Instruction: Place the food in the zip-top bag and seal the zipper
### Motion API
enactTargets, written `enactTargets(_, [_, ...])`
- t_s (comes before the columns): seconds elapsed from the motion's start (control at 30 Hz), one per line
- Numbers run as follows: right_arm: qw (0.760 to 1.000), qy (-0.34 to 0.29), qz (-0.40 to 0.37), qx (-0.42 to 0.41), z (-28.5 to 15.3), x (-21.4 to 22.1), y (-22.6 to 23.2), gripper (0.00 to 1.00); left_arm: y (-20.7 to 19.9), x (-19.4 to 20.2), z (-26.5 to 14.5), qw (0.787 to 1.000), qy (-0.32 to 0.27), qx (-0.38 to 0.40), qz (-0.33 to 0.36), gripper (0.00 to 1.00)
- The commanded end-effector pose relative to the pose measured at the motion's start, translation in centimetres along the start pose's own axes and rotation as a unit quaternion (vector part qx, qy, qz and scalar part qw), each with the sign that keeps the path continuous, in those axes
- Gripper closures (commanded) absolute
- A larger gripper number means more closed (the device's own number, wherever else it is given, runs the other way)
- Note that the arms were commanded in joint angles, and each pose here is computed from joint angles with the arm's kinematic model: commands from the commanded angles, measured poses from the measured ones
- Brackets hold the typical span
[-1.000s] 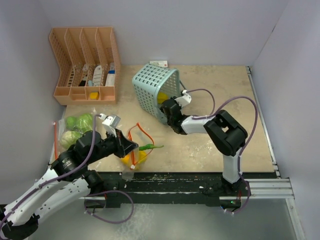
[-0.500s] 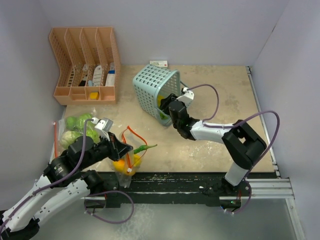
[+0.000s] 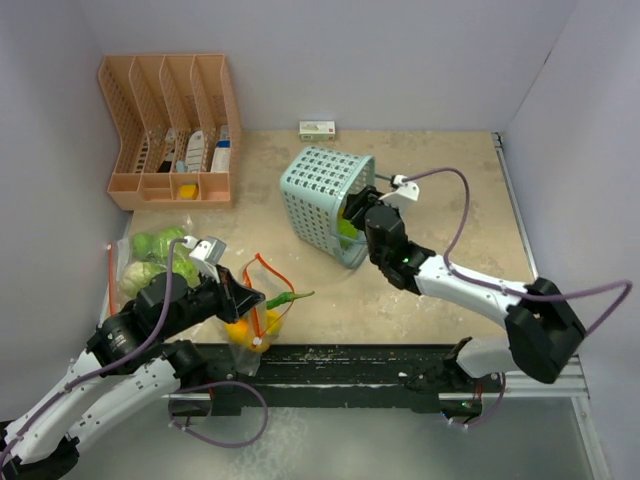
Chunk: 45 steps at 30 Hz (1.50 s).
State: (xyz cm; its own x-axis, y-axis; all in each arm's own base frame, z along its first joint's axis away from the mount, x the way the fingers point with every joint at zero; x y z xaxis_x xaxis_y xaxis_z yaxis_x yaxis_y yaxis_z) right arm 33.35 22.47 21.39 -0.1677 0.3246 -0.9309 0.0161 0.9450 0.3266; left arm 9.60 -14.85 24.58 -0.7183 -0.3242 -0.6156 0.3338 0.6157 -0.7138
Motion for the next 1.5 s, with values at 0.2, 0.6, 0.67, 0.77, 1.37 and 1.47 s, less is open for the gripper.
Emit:
enactTargets(0.2, [0.996, -0.022, -0.041, -0.072, -3.4, -4.0, -0.2, 0.35, -1.6, -1.4, -0.6, 0.999, -0.033, 0.033, -0.005, 1.00])
enactTargets(0.6, [0.997, -0.047, 0.048, 0.046, -6.1, -5.5, -5.5, 0.37, -1.7, -1.8, -1.3, 0.999, -0.039, 0.027, 0.001, 1.00])
enactTargets(0.67, [0.994, -0.044, 0.043, 0.090, -6.9, -5.6, -7.3, 0.37, -1.7, -1.8, -1.1, 0.999, -0.040, 0.029, 0.002, 1.00])
enactTargets(0.77, [0.990, -0.018, 0.019, 0.140, -7.3, -4.0, -9.6, 0.36, -2.0, -1.9, -0.9, 0.999, -0.039, 0.035, 0.003, 1.00])
enactTargets(1.37, [0.963, 0.134, 0.009, 0.233, -4.1, 5.5, -15.9, 0.38, -1.8, -1.9, -0.9, 0.999, -0.036, 0.026, 0.002, 1.00])
enactTargets(1.47, [0.960, 0.156, 0.014, 0.232, -3.3, 7.0, -16.5, 0.38, -1.7, -1.8, -0.9, 0.999, -0.035, 0.023, 0.003, 1.00])
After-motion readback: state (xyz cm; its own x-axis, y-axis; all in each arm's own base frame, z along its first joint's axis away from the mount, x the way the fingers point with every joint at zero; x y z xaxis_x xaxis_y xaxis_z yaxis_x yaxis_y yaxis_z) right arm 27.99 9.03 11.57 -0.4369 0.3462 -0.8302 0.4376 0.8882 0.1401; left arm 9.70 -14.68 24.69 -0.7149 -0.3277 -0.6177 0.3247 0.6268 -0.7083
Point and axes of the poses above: each gripper's point midway between its finger pads, its own z axis out along the fingers, its own y axis along the line the jaws close on, x = y × z, the point moved 4 cm from there along -z, back along the fingers, and after that the axes turned 11 degrees about -z, right-handed, at the moved point
